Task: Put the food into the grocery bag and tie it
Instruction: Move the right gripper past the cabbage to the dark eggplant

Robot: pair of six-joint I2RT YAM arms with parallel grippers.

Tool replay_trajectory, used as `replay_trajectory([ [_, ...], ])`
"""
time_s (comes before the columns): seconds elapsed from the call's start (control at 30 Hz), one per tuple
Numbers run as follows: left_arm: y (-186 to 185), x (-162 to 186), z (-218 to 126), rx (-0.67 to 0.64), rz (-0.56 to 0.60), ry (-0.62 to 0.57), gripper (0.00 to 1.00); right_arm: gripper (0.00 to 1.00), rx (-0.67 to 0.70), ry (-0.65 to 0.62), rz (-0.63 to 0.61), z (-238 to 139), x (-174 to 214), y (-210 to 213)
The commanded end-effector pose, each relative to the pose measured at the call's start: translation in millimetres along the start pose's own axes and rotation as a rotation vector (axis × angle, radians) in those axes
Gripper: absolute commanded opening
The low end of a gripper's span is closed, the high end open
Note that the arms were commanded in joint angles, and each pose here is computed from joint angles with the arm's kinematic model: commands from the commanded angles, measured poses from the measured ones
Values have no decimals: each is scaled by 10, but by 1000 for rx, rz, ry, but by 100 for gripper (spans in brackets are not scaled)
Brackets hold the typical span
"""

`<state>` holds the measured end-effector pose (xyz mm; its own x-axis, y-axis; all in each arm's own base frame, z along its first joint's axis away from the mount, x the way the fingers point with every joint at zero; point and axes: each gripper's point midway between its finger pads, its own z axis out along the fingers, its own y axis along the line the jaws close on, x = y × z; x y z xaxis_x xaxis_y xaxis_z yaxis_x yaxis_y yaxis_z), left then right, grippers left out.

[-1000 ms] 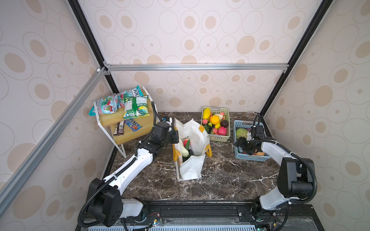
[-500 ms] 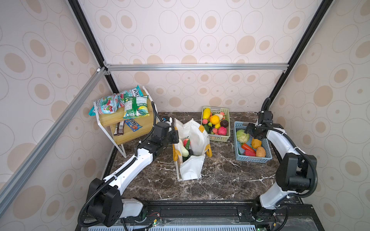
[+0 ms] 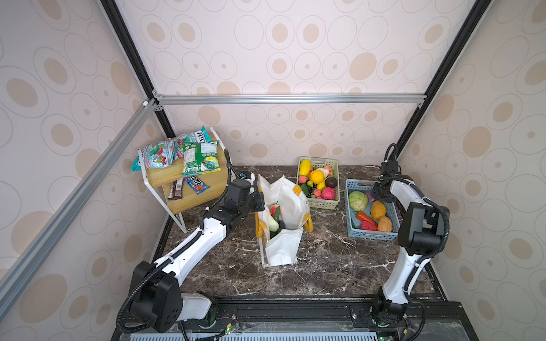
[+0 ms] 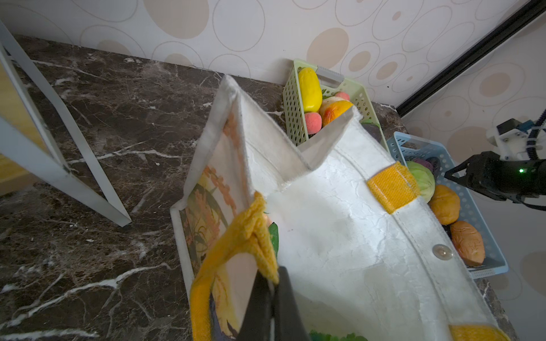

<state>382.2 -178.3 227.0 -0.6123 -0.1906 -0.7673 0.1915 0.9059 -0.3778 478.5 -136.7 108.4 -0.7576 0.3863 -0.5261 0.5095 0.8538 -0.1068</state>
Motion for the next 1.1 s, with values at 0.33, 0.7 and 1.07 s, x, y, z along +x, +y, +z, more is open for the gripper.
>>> replay_trajectory([
  [0.33, 15, -54, 21, -10, 5, -6, 0, 43, -2, -54, 9, -110, -75, -62],
  [0.7, 4, -34, 58, 3, 12, 4, 0, 46, 80, -5, 73, 20, 243, -181],
  [1.07, 61, -6, 7, -14, 13, -1, 0, 47, -225, 104, 138, -76, 500, 302],
])
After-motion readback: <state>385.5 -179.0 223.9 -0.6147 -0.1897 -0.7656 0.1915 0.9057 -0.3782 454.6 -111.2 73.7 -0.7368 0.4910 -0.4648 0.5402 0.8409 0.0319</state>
